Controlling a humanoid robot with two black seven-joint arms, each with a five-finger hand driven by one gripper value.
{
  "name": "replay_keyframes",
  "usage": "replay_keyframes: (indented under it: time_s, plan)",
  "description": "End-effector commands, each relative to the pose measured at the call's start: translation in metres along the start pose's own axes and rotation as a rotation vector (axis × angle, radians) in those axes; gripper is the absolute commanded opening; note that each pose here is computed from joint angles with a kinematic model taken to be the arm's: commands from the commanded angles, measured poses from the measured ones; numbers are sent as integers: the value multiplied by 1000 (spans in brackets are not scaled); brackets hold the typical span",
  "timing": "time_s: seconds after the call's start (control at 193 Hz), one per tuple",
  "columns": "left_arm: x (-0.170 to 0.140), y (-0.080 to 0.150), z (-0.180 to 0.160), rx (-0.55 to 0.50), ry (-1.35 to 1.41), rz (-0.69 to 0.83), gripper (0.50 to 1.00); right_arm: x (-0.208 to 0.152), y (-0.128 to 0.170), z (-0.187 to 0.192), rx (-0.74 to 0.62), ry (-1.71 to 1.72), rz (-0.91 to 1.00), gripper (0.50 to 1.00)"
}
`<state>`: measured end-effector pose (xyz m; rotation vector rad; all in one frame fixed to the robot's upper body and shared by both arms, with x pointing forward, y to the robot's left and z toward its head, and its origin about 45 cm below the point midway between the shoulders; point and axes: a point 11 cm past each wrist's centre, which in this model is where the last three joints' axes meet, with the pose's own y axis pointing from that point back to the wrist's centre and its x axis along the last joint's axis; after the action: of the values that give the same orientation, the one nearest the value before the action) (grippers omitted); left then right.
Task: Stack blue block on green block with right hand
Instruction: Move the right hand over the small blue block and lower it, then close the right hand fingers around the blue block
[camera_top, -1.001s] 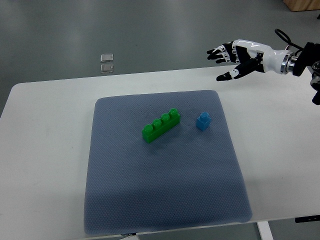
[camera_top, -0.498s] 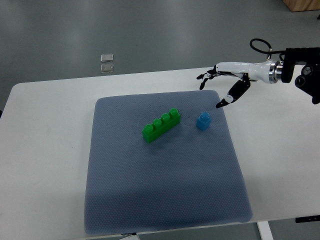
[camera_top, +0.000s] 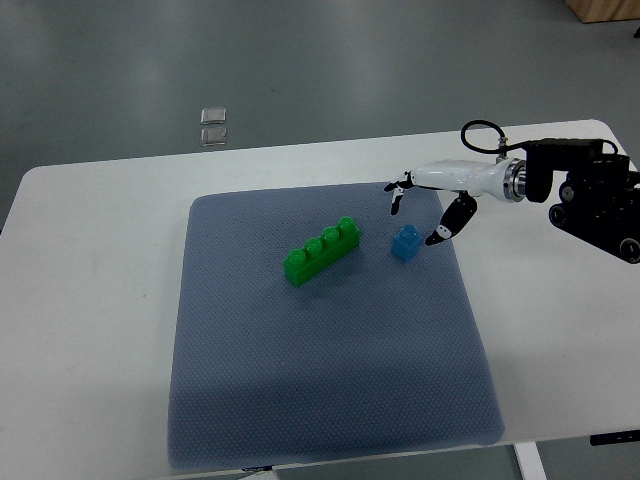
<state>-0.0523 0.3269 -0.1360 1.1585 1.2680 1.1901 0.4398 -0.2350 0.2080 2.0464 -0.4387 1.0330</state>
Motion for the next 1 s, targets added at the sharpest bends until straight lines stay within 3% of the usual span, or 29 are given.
replay_keyframes:
  time_s: [0.0, 0.264, 0.487, 0.897, 0.996]
  plan:
    - [0, 0, 0, 0, 0, 0, 1000, -3, -2, 0, -4, 19, 7, 917]
    - [0, 0, 0, 0, 0, 0, 1000, -8, -7, -5, 8, 37, -1, 901]
    - [0, 0, 0, 0, 0, 0, 1000, -13, -10, -5, 6, 83, -8, 850]
    - [0, 0, 0, 0, 0, 0, 1000, -22, -11, -4, 2, 97, -32, 829]
    - [0, 0, 0, 0, 0, 0, 1000, -24, -12, -4, 1, 99, -40, 803]
